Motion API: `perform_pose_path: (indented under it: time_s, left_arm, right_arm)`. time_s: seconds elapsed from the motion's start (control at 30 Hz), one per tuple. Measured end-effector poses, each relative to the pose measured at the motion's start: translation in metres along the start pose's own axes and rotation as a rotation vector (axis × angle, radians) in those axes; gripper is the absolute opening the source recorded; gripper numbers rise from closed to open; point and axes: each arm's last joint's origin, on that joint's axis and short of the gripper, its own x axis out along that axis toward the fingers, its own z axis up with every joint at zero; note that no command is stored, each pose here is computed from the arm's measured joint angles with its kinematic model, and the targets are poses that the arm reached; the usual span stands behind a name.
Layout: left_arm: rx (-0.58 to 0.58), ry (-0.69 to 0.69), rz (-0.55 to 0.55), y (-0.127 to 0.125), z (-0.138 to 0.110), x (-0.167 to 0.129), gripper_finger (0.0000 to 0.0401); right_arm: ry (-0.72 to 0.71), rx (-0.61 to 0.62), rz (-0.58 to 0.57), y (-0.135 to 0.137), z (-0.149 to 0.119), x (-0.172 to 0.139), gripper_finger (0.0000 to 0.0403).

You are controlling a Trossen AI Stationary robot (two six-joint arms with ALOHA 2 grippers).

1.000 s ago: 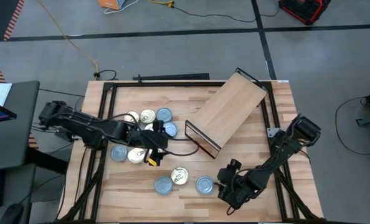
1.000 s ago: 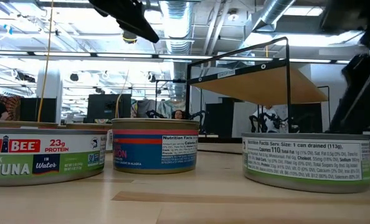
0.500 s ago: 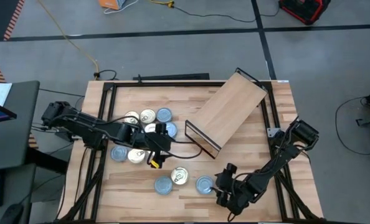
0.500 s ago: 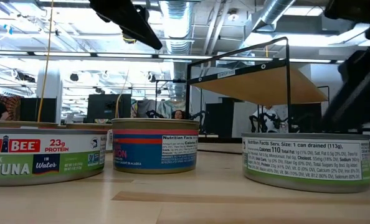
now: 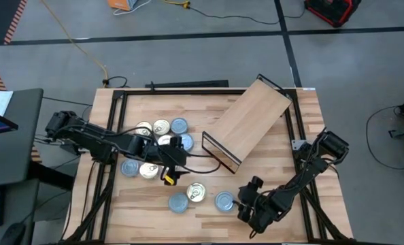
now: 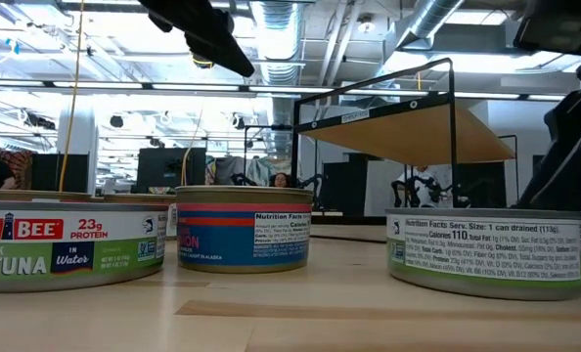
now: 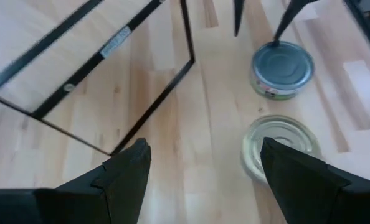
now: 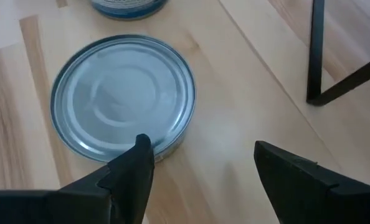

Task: Stack canned seafood by type on shelf
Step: Put the green tuna can on the shelf

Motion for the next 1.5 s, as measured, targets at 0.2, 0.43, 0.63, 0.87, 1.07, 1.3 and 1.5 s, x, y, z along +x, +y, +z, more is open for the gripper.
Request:
perform_pose_path:
  time_s: [0.2, 0.43, 0.63, 0.87, 1.07, 1.3, 1.5]
  left_arm:
    - [0.014, -0.001, 0.001, -0.005, 0.000, 0.000, 0.0293]
    - [0.006, -0.002, 0.019, -0.004, 0.000, 0.000, 0.0293]
    - [0.000, -0.006, 0.036, -0.002, 0.000, 0.001, 0.0293]
    - [-0.012, -0.007, 0.023, 0.003, 0.001, 0.002, 0.0293]
    - [-0.022, -0.040, 0.013, 0.004, 0.004, 0.002, 0.0293]
    - [-0.040, -0.032, -0.028, 0.003, 0.003, 0.002, 0.0293]
    - [-0.093, -0.036, -0.090, -0.001, 0.004, 0.001, 0.0293]
  right_arm:
    - [0.041, 0.041, -0.056, -0.007, -0.003, 0.000, 0.0301]
    - [0.083, 0.091, -0.127, -0.015, -0.007, 0.000, 0.0301]
    - [0.088, 0.140, -0.226, -0.026, -0.013, -0.005, 0.0301]
    - [0.077, 0.149, -0.226, -0.024, -0.021, -0.014, 0.0301]
    - [0.074, 0.154, -0.219, -0.023, -0.023, -0.016, 0.0301]
    - [0.076, 0.084, -0.121, 0.003, -0.006, -0.042, 0.0301]
    - [0.069, 0.070, -0.048, 0.018, 0.008, -0.054, 0.0301]
